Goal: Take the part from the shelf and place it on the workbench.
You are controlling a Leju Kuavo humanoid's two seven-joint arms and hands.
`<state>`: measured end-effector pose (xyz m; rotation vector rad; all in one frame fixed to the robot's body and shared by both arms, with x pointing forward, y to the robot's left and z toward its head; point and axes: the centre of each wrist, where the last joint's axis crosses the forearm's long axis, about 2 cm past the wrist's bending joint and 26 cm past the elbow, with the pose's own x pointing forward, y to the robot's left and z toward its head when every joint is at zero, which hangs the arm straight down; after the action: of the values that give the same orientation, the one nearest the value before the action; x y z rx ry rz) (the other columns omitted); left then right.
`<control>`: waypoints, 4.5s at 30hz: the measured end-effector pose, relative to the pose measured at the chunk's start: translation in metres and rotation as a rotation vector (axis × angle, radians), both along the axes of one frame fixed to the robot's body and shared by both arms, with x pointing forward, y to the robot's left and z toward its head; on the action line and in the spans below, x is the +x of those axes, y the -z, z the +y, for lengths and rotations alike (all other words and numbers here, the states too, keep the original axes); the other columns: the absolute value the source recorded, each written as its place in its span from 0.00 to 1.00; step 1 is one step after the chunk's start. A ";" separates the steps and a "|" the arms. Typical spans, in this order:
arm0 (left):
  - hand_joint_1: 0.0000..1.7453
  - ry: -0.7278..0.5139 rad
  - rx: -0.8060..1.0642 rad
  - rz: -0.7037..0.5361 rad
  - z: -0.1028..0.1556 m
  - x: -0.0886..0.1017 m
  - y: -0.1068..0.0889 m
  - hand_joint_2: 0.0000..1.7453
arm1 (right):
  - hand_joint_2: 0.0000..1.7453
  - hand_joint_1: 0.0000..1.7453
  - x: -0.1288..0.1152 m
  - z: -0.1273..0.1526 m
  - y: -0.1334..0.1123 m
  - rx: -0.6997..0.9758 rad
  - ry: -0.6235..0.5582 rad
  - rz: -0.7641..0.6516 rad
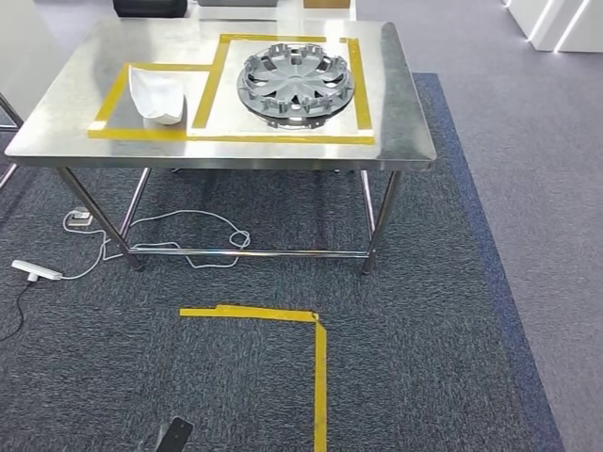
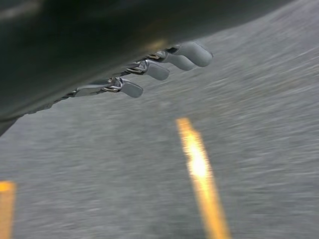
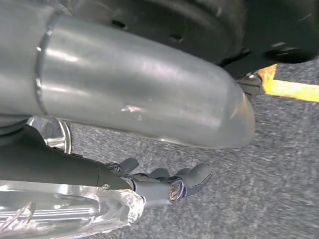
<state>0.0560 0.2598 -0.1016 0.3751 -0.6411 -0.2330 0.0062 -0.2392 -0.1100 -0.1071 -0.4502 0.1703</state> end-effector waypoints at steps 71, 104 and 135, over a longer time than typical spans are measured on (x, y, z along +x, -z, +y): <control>0.00 -0.147 0.092 0.217 -0.016 -0.056 0.006 0.00 | 0.00 0.00 0.026 0.005 -0.005 -0.040 -0.076 -0.065; 0.00 -0.111 0.102 0.209 -0.013 -0.053 0.006 0.00 | 0.00 0.00 0.034 0.019 -0.004 0.000 -0.132 -0.037; 0.00 -0.094 0.104 0.218 -0.016 -0.055 0.006 0.00 | 0.00 0.00 0.022 0.022 -0.004 -0.014 -0.123 -0.012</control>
<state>0.0007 0.2441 -0.1078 0.4717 -0.3968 -0.2149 0.0278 -0.2171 -0.1064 -0.0939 -0.4675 0.2932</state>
